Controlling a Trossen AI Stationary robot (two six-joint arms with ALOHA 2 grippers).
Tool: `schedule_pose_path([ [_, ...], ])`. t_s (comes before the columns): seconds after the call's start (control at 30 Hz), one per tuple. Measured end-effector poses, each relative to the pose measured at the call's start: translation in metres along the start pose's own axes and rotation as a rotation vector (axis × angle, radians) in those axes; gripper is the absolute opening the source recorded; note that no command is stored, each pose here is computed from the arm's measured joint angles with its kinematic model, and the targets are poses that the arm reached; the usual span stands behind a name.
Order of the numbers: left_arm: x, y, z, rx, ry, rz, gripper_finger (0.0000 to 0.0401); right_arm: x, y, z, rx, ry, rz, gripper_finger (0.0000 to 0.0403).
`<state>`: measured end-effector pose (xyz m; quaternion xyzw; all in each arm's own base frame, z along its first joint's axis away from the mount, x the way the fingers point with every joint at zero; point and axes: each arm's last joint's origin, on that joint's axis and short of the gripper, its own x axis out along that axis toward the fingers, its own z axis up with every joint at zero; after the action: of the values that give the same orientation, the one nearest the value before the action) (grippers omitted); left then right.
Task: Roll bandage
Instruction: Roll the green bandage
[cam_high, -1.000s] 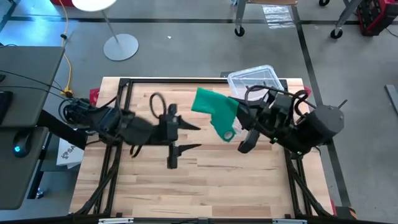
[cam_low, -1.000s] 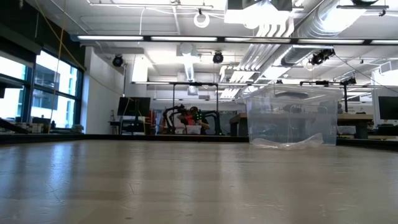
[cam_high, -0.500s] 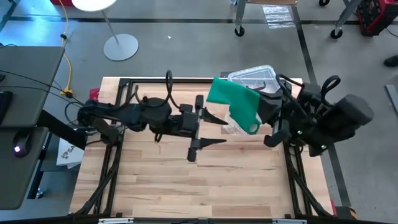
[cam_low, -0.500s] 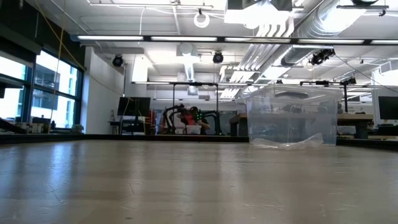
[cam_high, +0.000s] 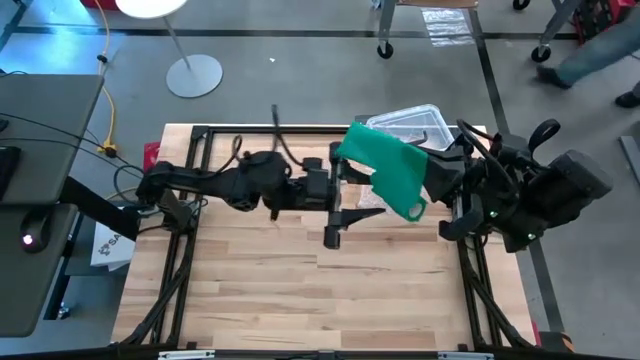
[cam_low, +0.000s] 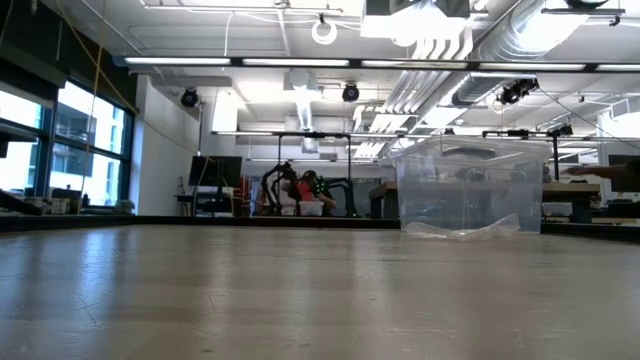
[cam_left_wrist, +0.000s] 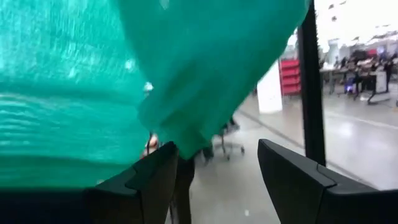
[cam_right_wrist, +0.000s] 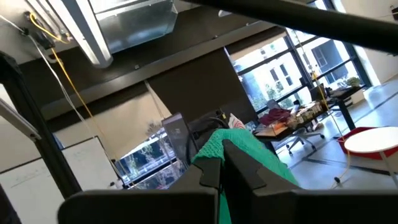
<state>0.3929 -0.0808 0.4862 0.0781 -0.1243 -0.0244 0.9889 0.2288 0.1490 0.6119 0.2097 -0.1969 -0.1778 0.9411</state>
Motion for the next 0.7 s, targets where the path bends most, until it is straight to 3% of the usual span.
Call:
schedule_pose_path([
  [0.5, -0.001, -0.005, 0.002, 0.007, -0.006, 0.013, 0.0218, 0.000, 0.000, 0.000, -0.007, -0.001, -0.006, 0.0000],
  [0.7, -0.004, -0.017, 0.015, -0.020, -0.118, -0.038, 0.0218, 0.000, 0.000, 0.000, -0.008, -0.001, -0.009, 0.0000],
])
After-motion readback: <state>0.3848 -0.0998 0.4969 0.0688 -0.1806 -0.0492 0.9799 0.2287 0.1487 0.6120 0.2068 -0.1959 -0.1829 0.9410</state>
